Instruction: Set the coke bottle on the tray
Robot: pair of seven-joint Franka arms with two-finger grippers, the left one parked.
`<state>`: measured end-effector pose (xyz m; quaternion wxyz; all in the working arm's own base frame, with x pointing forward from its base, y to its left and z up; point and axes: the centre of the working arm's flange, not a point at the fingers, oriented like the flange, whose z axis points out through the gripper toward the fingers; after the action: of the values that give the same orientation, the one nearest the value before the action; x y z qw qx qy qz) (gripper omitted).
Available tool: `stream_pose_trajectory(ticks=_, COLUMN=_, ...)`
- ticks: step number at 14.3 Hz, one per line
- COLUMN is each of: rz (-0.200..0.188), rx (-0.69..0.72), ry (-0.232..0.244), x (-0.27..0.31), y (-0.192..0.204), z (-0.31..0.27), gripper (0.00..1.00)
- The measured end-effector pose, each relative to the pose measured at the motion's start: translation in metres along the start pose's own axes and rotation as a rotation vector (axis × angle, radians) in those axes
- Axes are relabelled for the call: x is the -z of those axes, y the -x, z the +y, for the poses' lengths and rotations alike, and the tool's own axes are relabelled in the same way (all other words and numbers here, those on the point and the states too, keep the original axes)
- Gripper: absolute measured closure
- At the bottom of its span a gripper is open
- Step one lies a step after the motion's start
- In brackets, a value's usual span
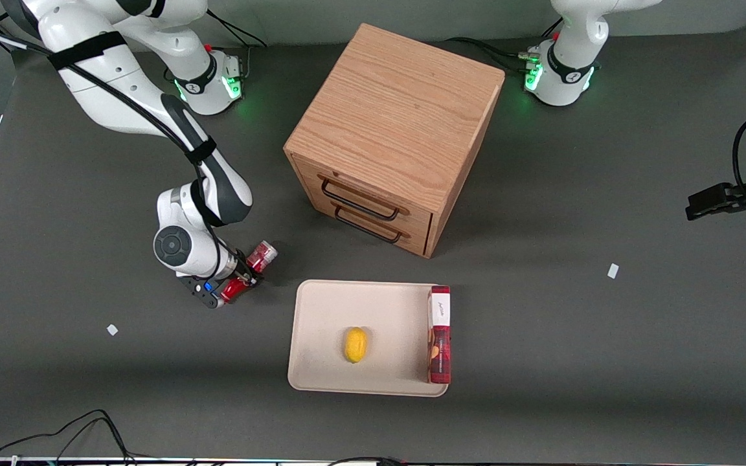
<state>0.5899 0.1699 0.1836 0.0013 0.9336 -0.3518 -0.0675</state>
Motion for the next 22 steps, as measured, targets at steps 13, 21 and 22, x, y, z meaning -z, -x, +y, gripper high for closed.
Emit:
stream_pose_trajectory(ticks=13, rz=0.084, rx=0.492, ry=0.003, x=0.239, y=-0.016, z=-0.046, gripper=0.45)
stream_pose_trajectory(ticks=21, rz=0.111, rx=0.685, ry=-0.081, x=0.245, y=0.009, z=-0.131, gripper=0.45)
stream_pose_trajectory(ticks=22, rz=0.123, rx=0.702, ry=-0.098, x=0.232, y=0.015, z=-0.146, gripper=0.45)
